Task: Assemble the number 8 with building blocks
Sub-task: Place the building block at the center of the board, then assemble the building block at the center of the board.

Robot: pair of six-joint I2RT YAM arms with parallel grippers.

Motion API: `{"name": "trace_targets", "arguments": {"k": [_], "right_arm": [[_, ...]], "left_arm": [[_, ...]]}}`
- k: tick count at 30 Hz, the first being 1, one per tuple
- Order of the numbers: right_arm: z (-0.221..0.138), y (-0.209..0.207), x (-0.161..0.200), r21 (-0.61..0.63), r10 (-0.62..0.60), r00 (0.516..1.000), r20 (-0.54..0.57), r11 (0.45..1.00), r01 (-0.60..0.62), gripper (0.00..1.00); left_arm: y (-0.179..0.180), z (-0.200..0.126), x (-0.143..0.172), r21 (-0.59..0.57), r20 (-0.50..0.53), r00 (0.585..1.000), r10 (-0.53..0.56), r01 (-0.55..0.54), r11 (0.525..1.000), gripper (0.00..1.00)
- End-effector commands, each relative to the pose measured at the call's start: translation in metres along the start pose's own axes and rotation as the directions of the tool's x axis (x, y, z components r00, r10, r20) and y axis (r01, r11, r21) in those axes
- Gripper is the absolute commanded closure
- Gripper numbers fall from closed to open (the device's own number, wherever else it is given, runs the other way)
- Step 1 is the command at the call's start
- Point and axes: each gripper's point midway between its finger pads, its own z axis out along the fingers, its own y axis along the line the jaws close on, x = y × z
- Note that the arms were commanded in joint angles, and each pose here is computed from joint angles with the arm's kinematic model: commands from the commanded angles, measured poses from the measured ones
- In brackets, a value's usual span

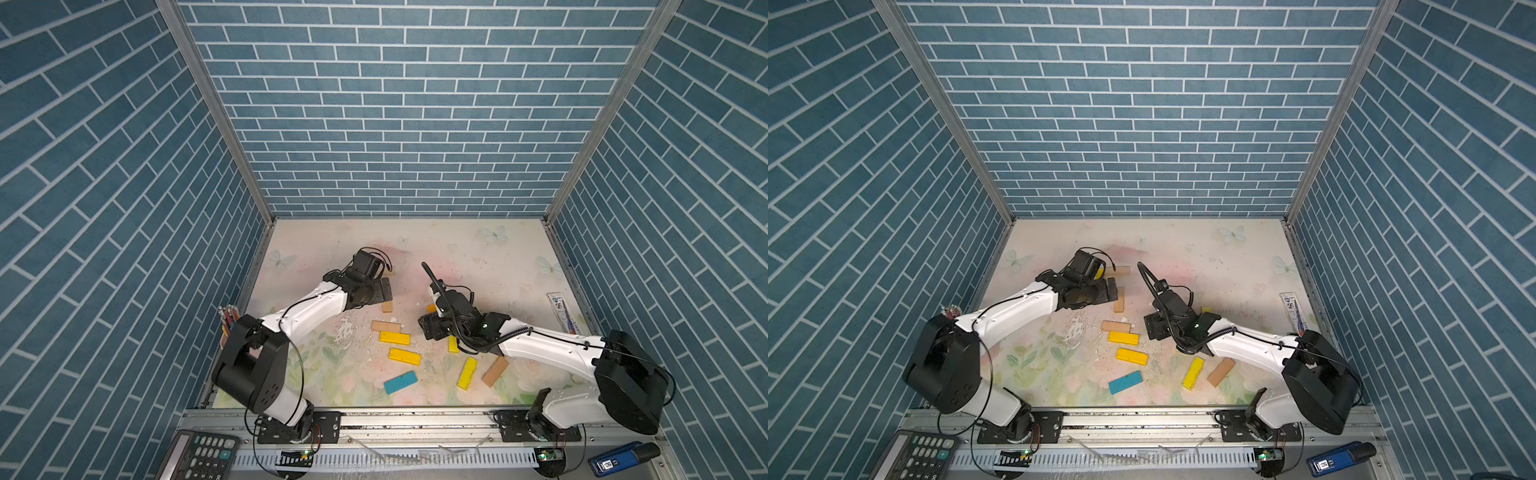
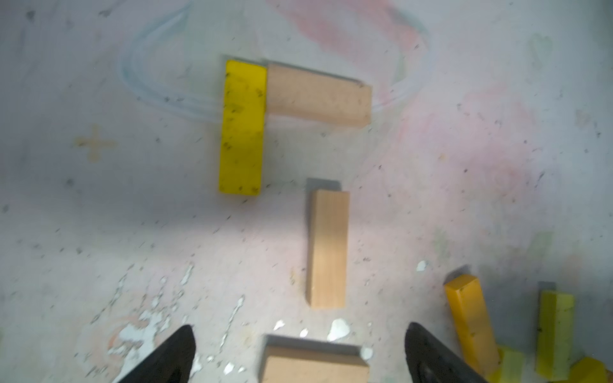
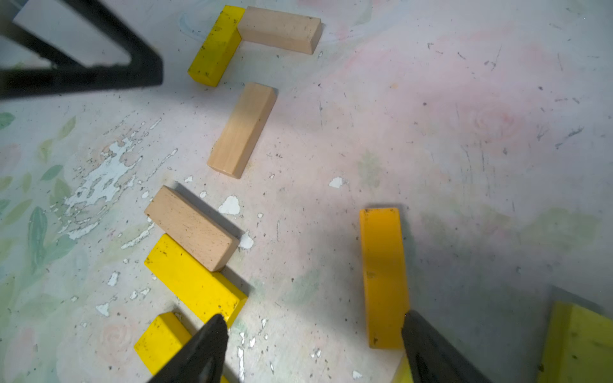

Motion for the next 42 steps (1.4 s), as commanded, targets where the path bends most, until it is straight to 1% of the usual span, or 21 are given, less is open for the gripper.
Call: {"name": "trace_targets", "arguments": {"k": [1, 5, 10, 13, 15, 17, 19, 21, 24, 27, 35, 39, 42], "right_arm": [[0.007, 0.003, -0.013, 0.003, 0.024, 1.0, 0.004, 1.0, -0.024, 0.16], [0.02, 0.007, -0.021, 0.006, 0.027, 1.0, -0.005, 1.0, -0.027, 0.16], [0.034, 0.008, -0.036, 0.026, 0.035, 0.999, 0.001, 0.999, -0.035, 0.16], [0.041, 0.008, -0.046, 0.048, 0.025, 1.0, 0.004, 0.999, -0.026, 0.16], [0.044, 0.009, -0.052, 0.056, 0.021, 1.0, 0.012, 0.998, -0.022, 0.14], [0.047, 0.012, -0.058, 0.053, 0.016, 1.0, 0.018, 0.998, -0.016, 0.1], [0.052, 0.014, -0.064, 0.06, 0.016, 1.0, 0.021, 0.998, -0.017, 0.08], [0.057, 0.014, -0.065, 0.073, 0.014, 1.0, 0.003, 0.997, -0.014, 0.09], [0.065, 0.016, -0.063, 0.068, 0.007, 1.0, -0.026, 0.998, -0.006, 0.13], [0.073, 0.021, -0.062, 0.039, 0.005, 0.999, -0.035, 0.999, -0.004, 0.11], [0.087, 0.02, -0.055, 0.074, 0.023, 0.993, -0.113, 0.997, -0.015, 0.11], [0.096, 0.02, -0.051, 0.075, 0.022, 0.991, -0.133, 0.997, -0.012, 0.13], [0.103, 0.018, -0.047, 0.091, 0.023, 0.987, -0.158, 0.996, -0.008, 0.14]], "left_arm": [[0.02, -0.013, 0.013, -0.016, 0.014, 1.0, 0.025, -0.025, 1.0, 0.01], [0.041, -0.031, 0.028, -0.036, 0.041, 0.999, 0.027, -0.025, 0.999, 0.0], [0.064, -0.05, 0.04, -0.053, 0.106, 0.994, 0.003, 0.003, 0.999, 0.0], [0.074, -0.055, 0.048, -0.051, 0.13, 0.991, 0.003, 0.004, 0.999, 0.0], [0.078, -0.059, 0.051, -0.046, 0.151, 0.989, -0.005, 0.012, 0.999, 0.0], [0.076, -0.062, 0.052, -0.013, 0.171, 0.985, -0.005, 0.007, 1.0, 0.0], [0.075, -0.066, 0.051, 0.009, 0.201, 0.98, -0.011, 0.009, 1.0, 0.01], [0.076, -0.071, 0.049, 0.018, 0.223, 0.975, -0.011, 0.007, 1.0, 0.0], [0.072, -0.072, 0.049, 0.039, 0.23, 0.973, 0.008, -0.017, 0.999, 0.0], [0.067, -0.071, 0.051, 0.067, 0.222, 0.975, 0.009, -0.024, 0.997, 0.0], [0.082, -0.082, 0.048, 0.035, 0.296, 0.955, -0.017, 0.007, 0.999, 0.0], [0.077, -0.084, 0.047, 0.054, 0.298, 0.954, -0.001, -0.016, 0.998, 0.0], [0.076, -0.081, 0.048, 0.064, 0.292, 0.957, -0.007, -0.012, 0.998, 0.0]]}}
